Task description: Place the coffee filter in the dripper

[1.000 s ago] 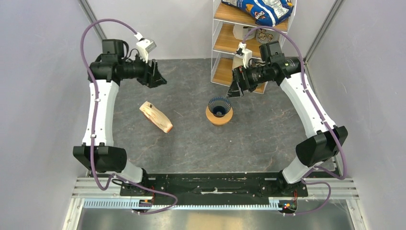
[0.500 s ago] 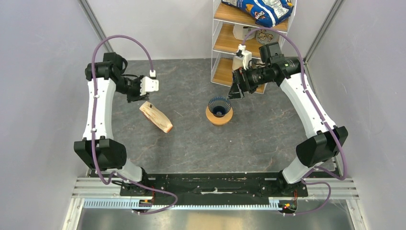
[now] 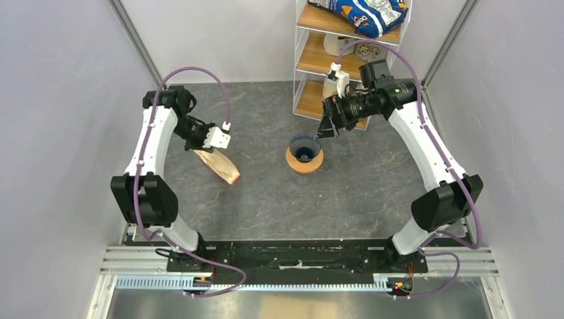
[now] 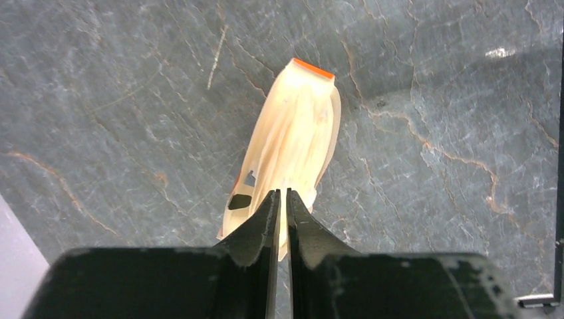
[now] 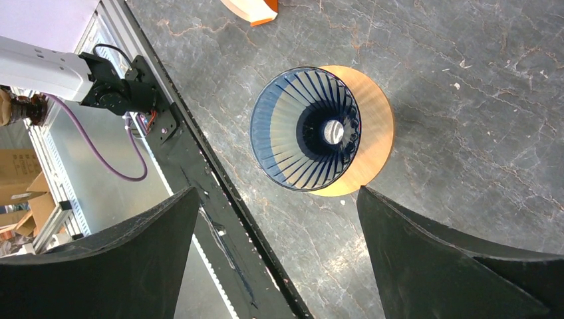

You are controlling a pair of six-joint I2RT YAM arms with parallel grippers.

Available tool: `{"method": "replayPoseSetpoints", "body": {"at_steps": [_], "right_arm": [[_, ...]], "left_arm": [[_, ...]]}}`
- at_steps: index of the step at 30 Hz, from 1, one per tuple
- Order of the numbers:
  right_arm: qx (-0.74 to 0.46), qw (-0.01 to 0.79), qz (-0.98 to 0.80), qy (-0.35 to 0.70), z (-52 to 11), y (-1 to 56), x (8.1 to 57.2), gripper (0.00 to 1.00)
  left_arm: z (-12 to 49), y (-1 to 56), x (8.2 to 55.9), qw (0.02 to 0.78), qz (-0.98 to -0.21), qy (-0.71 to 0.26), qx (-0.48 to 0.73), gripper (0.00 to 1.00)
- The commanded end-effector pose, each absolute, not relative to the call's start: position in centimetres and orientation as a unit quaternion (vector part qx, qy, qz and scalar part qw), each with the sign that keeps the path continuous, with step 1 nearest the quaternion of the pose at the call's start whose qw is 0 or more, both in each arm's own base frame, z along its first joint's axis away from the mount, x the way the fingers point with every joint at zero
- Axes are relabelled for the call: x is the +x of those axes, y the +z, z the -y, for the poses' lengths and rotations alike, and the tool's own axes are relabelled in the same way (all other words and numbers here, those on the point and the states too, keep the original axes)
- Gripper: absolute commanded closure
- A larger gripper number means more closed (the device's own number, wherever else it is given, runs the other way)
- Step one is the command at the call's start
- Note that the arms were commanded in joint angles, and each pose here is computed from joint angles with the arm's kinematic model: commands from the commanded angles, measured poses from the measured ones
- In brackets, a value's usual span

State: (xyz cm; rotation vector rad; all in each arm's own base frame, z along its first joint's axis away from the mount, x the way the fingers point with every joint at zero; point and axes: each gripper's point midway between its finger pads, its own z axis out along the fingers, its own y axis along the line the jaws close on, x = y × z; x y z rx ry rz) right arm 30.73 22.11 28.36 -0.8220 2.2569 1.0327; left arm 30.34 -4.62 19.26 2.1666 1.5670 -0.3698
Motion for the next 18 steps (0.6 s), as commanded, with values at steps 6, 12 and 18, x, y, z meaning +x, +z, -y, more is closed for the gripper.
{"method": "replayPoseSetpoints", "body": {"at_steps": [6, 12, 18], "right_arm": [[-0.307, 0.265, -0.825, 0.393, -22.4, 28.9, 30.8, 0.03], [-0.305, 0.262, -0.827, 0.393, -22.5, 28.7, 30.8, 0.03], [-0.302, 0.264, -0.829, 0.389, -22.4, 28.6, 31.0, 0.03]], "left_arm": [[3.5, 16.8, 31.9, 0.191, -0.544, -0.104, 0.81, 0.88], [3.2, 15.9, 33.4, 0.19, -0.539, -0.087, 0.816, 0.88], [2.8, 15.2, 34.2, 0.179, -0.536, -0.083, 0.821, 0.88]]}}
